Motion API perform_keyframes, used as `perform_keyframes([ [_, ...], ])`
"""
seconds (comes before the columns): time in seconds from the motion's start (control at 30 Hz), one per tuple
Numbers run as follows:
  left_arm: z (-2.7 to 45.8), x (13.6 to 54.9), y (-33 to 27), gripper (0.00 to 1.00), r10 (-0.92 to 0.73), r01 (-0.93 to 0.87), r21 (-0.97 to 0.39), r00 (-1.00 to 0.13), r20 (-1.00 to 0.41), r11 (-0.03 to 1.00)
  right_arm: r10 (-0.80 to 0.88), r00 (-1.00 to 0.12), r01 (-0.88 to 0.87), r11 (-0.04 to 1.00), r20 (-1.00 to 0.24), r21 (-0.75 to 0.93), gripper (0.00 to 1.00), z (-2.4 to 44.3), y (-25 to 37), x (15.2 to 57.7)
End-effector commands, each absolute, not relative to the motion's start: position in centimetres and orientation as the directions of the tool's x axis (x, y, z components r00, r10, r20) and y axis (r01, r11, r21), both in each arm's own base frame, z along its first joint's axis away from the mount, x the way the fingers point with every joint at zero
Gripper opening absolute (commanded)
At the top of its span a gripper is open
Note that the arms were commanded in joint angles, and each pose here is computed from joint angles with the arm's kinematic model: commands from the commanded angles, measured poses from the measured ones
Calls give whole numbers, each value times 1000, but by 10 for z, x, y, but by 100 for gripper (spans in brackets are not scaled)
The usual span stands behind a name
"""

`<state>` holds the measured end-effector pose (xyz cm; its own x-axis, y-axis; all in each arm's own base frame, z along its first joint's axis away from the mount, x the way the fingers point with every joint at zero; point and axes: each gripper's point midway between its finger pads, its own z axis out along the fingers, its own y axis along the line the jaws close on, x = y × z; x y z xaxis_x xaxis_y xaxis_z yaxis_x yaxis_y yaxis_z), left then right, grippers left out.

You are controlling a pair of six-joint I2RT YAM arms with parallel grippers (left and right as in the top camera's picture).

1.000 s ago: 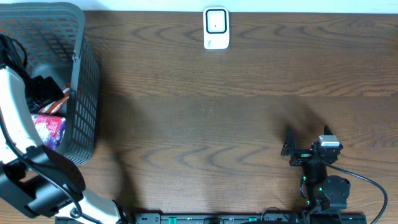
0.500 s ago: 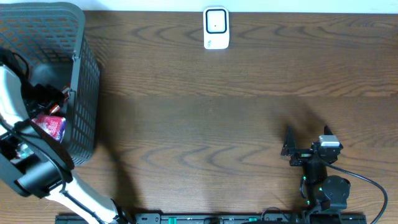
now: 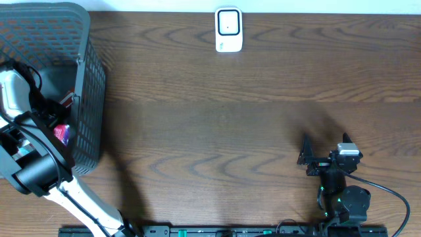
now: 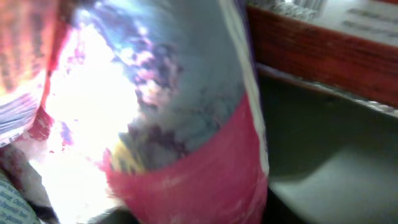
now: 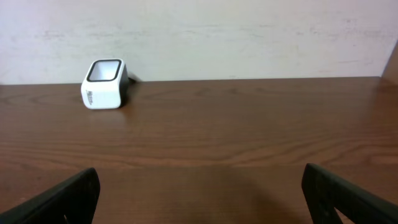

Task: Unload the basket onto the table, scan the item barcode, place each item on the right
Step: 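Grasp the purple-red floral packet with the left gripper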

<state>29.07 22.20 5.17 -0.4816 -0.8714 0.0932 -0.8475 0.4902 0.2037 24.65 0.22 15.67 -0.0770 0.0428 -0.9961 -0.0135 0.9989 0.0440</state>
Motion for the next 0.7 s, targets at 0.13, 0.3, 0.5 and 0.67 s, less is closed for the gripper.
perform_keyframes([
  [0.13,55,281,219,7,-868,-835,236,-481,124,497,57,-78,8,998,-995,56,99,156,-2,246],
  [0.3,105,293,224,7,-876,-862,172,-482,18,477,57,-78,8,998,-995,56,99,156,-2,246],
  [0.5,190,313,223,7,-864,-881,-27,-458,-211,473,57,-78,8,998,-995,56,99,156,-2,246],
  [0.67,294,337,202,7,-804,-762,-344,-369,-466,549,57,-78,8,998,-995,56,99,156,-2,246],
])
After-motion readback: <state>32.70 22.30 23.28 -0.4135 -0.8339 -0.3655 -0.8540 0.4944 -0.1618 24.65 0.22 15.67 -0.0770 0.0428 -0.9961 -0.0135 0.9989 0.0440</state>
